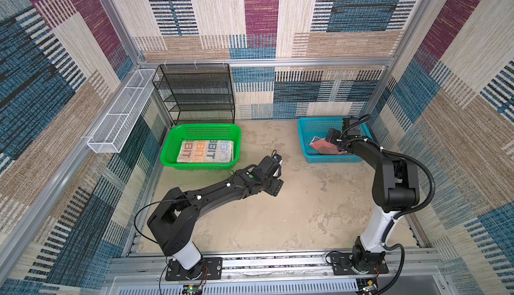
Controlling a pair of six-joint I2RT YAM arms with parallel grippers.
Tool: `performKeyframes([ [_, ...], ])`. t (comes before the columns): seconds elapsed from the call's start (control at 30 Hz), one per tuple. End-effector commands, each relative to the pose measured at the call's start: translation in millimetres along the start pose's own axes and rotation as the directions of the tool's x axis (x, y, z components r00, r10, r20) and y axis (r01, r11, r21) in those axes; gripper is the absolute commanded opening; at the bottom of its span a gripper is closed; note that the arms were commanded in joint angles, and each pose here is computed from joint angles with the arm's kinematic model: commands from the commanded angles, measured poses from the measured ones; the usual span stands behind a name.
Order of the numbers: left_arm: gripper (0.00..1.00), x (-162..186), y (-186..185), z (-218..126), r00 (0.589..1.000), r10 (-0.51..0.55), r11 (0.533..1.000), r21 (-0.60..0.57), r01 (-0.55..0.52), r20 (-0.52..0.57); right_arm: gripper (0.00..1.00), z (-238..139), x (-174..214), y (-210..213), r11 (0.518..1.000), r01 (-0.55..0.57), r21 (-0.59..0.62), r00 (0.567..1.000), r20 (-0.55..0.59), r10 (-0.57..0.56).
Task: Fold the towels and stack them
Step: 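Reach the right gripper into the teal basket and grasp the pink bear towel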
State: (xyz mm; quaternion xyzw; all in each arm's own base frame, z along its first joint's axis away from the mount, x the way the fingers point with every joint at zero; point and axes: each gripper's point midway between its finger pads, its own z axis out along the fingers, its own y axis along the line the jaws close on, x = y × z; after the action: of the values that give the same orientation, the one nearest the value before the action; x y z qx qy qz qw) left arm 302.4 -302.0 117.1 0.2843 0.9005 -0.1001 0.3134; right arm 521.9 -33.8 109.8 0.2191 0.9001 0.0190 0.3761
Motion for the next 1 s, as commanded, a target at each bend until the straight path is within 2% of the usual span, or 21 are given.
performKeyframes([
  [0.0,0.79,-2.2,9.1,-3.8,1.000,0.002,0.999,-0.049,-0.001,0.018,1.00,13.6,11.7,-7.8,0.999,-0.019,0.037,0.999,-0.049,0.021],
  [0.33,0.79,2.7,19.3,-2.4,1.000,0.015,0.994,-0.112,-0.016,-0.005,1.00,43.0,28.2,-12.9,0.998,-0.032,0.062,0.993,-0.114,0.039],
  [0.5,0.79,2.7,18.6,-2.4,1.000,0.018,0.994,-0.111,-0.019,-0.008,0.91,52.4,38.4,-8.3,0.999,-0.019,0.028,0.989,-0.146,0.023],
  [0.57,0.79,3.2,18.7,-2.7,1.000,0.019,0.994,-0.112,-0.019,-0.009,0.82,53.6,42.0,-7.9,1.000,-0.015,0.019,0.989,-0.149,0.018],
  [0.73,0.79,6.3,18.8,-3.0,1.000,0.017,0.994,-0.111,-0.018,-0.008,0.28,41.4,33.3,-0.7,1.000,-0.009,-0.029,0.994,-0.109,0.006],
  [0.8,0.79,8.3,17.3,-1.7,1.000,0.017,0.995,-0.102,-0.018,-0.008,0.01,30.8,25.3,2.3,0.999,-0.005,-0.046,0.997,-0.082,0.001],
  [0.9,0.80,9.9,15.0,-1.5,1.000,0.015,0.996,-0.085,-0.015,0.002,0.00,10.0,10.8,10.2,0.996,0.003,-0.091,0.999,-0.033,-0.006],
  [0.93,0.84,10.9,14.2,-1.1,1.000,0.015,0.997,-0.082,-0.014,0.004,0.00,2.3,6.4,13.0,0.994,0.005,-0.109,1.000,-0.016,-0.007],
  [0.97,0.98,12.3,15.6,-1.5,1.000,0.007,0.996,-0.086,-0.007,0.010,0.00,-7.2,1.6,17.3,0.991,0.009,-0.136,1.000,0.004,-0.009],
])
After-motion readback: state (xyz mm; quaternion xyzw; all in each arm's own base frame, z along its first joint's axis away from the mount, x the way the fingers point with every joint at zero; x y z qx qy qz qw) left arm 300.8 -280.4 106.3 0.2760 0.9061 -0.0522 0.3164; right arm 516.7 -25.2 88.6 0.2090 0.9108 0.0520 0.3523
